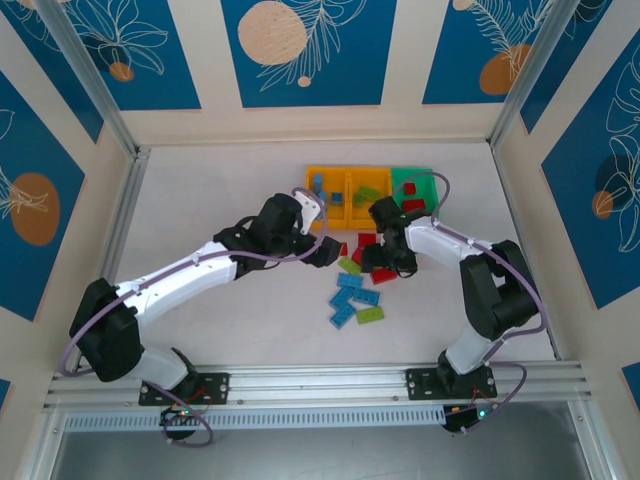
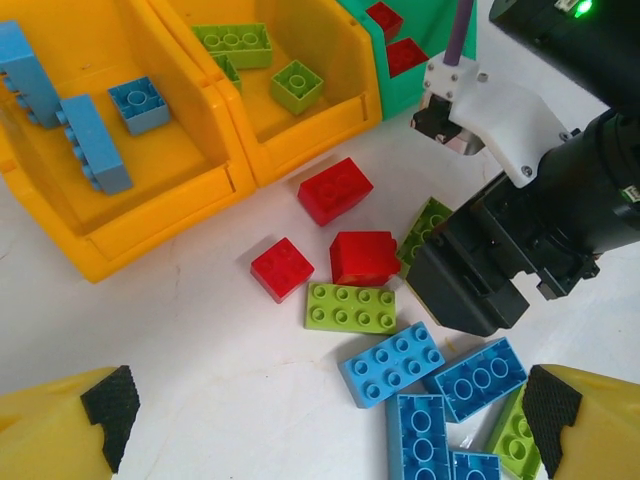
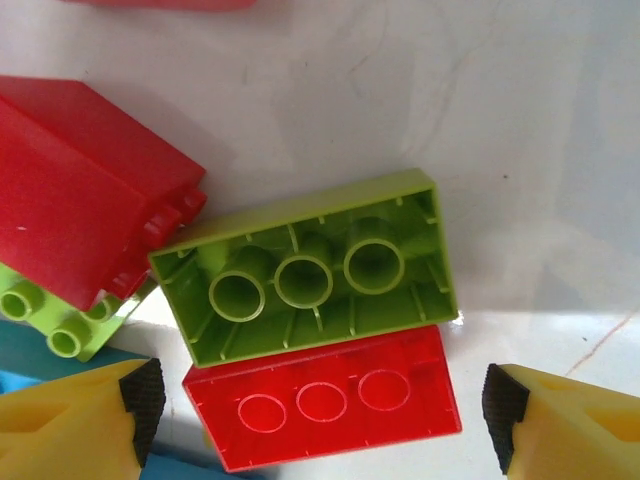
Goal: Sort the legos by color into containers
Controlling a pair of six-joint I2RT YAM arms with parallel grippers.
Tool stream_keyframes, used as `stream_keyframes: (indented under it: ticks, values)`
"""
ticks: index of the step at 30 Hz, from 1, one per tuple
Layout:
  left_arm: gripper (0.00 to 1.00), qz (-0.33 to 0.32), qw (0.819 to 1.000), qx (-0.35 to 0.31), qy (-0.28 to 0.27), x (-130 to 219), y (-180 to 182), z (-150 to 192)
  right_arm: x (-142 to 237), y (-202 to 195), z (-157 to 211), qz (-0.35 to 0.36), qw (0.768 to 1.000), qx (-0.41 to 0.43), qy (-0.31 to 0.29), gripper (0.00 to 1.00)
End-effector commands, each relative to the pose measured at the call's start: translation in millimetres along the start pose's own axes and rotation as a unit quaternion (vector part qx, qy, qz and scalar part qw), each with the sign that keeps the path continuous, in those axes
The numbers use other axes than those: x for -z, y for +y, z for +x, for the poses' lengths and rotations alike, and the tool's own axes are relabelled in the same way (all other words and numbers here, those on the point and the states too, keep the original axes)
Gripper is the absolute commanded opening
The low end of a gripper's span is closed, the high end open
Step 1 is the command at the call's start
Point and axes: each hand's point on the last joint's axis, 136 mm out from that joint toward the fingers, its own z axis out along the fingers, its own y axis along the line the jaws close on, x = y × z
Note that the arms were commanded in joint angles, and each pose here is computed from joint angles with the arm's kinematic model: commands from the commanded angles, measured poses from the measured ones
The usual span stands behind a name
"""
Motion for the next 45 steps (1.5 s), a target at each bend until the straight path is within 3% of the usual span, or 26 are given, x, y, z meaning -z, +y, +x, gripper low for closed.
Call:
stream_keyframes:
  ticks: [1,5,9,15,18,21,25,30,32,37,41,45]
  values:
    - [1.0,0.001,1.0,0.007,-0.012,3.6,-2.9,-4.4,-3.6,11.5,4.3,-0.011,0.999,0.03,0.023,0.84]
    - [1.0,0.001,1.0,0.002,-0.013,3.4,-3.3,-6.0,-14.0,6.9,18.3,0.022,0.998,0.033,0.058,0.81]
    - [1.0,0.0,1.0,0.002,-0.011,2.4,-2.4,-4.1,-17.4,0.1,19.8,0.046,0.996,0.025,0.066,0.7]
    - [1.0,-0.002,1.0,0.001,-0.013,6.0,-1.9,-4.5,6.7,-3.4,11.8,0.049,0.998,-0.005,0.025,0.58]
    - [1.0,-0.004,1.0,-0.001,-0.016,10.1,-1.6,-5.9,39.7,-3.8,2.4,0.027,0.999,-0.033,-0.022,0.54]
    - [1.0,-0.001,1.0,-0.001,-0.025,12.6,-3.0,-8.9,78.1,-11.1,-24.7,-0.008,0.993,-0.076,-0.094,0.53]
    - [1.0,0.0,1.0,0.005,-0.029,8.4,-3.2,-11.9,105.2,-50.9,-91.1,-0.004,0.974,-0.137,-0.179,0.53]
    - [1.0,0.004,0.999,0.02,-0.027,5.8,-6.7,-11.1,90.6,-81.4,-172.9,0.006,0.969,-0.163,-0.184,0.53]
    - [1.0,-0.011,0.999,0.032,-0.016,4.5,-3.7,-5.2,82.6,-85.4,-196.6,0.006,0.97,-0.167,-0.174,0.57]
    - [1.0,-0.045,0.997,0.054,0.022,-2.0,3.8,13.2,91.5,-84.8,-222.2,-0.005,0.97,-0.187,-0.156,0.81]
    - [0.96,-0.052,0.995,0.065,0.056,-10.7,3.2,26.4,124.2,-83.9,-214.7,-0.024,0.963,-0.197,-0.183,0.86]
    - [0.94,-0.036,0.992,0.072,0.094,-24.4,-8.9,38.2,164.0,-72.8,-184.9,-0.089,0.952,-0.207,-0.206,0.86]
